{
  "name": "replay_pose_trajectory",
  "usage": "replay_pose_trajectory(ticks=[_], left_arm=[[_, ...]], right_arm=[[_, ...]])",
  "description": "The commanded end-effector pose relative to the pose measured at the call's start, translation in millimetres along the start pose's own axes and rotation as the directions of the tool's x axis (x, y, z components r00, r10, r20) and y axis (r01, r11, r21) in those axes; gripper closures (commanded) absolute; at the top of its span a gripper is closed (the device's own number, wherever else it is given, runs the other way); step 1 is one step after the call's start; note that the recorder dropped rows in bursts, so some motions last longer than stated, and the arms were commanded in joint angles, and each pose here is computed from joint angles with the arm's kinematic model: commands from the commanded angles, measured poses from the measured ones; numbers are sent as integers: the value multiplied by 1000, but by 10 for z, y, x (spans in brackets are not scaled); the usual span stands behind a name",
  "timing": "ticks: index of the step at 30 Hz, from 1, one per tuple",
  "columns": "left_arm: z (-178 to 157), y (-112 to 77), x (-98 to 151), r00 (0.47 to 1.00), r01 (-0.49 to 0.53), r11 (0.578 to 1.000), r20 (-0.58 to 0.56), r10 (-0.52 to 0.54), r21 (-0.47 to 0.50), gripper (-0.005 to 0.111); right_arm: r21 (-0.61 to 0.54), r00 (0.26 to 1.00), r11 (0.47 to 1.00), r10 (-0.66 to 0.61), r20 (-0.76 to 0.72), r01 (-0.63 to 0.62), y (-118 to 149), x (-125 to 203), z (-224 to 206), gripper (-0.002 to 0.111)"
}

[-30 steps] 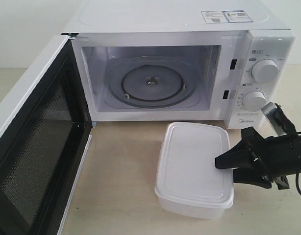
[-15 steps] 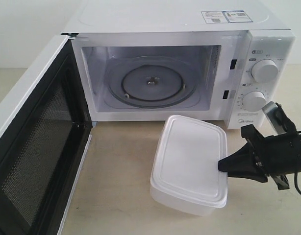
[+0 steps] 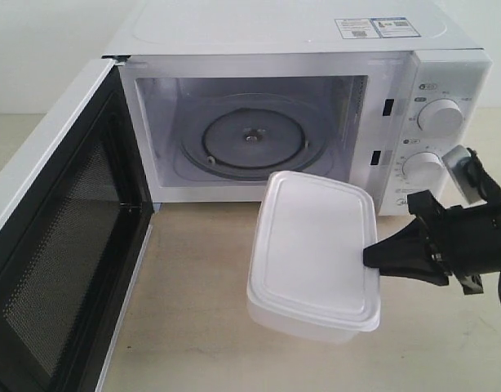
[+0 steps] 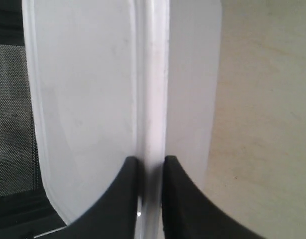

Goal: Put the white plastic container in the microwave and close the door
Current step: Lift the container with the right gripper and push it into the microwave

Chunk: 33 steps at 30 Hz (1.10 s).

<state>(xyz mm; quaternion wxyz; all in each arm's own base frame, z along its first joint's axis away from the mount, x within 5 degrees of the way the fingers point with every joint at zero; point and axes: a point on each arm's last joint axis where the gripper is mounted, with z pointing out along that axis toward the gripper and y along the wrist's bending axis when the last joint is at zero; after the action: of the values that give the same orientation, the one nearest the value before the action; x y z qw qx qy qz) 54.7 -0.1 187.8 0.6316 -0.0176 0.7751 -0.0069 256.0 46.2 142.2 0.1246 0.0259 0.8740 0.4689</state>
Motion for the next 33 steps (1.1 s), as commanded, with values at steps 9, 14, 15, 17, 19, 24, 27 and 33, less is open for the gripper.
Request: replay_pose_trajectory(ticks=[9,14,15,17,19,24,27,33], left_arm=[[1,-7,13,1000,6,1000,-4,-6,11,102],[1,-7,13,1000,6,1000,-4,-6,11,102],[1,-7,13,1000,6,1000,-4,-6,11,102],[1,-7,13,1000,6,1000,-4,-6,11,102],[1,-7,13,1000,6,1000,-4,-6,11,102],[1,-7,13,1000,6,1000,-4,-6,11,102],[1,-7,13,1000,6,1000,-4,-6,11,102],[1,-7,13,1000,6,1000,-4,-6,11,102]], right_arm=[[73,965,994,65,253,-86,596,-19,402,108],[-8,926,994,105,363,-110,800,-14,561,108],[-38,908,990,141,394,-138,829,-30,571,108],[-99,861,973,229,455,-206,863,-72,570,108],[-160,811,951,308,498,-263,872,-122,543,108],[-206,768,937,348,538,-280,973,-271,511,108],[-200,748,935,354,561,-293,1063,-403,494,108],[-229,730,907,421,538,-355,1166,-571,691,108]])
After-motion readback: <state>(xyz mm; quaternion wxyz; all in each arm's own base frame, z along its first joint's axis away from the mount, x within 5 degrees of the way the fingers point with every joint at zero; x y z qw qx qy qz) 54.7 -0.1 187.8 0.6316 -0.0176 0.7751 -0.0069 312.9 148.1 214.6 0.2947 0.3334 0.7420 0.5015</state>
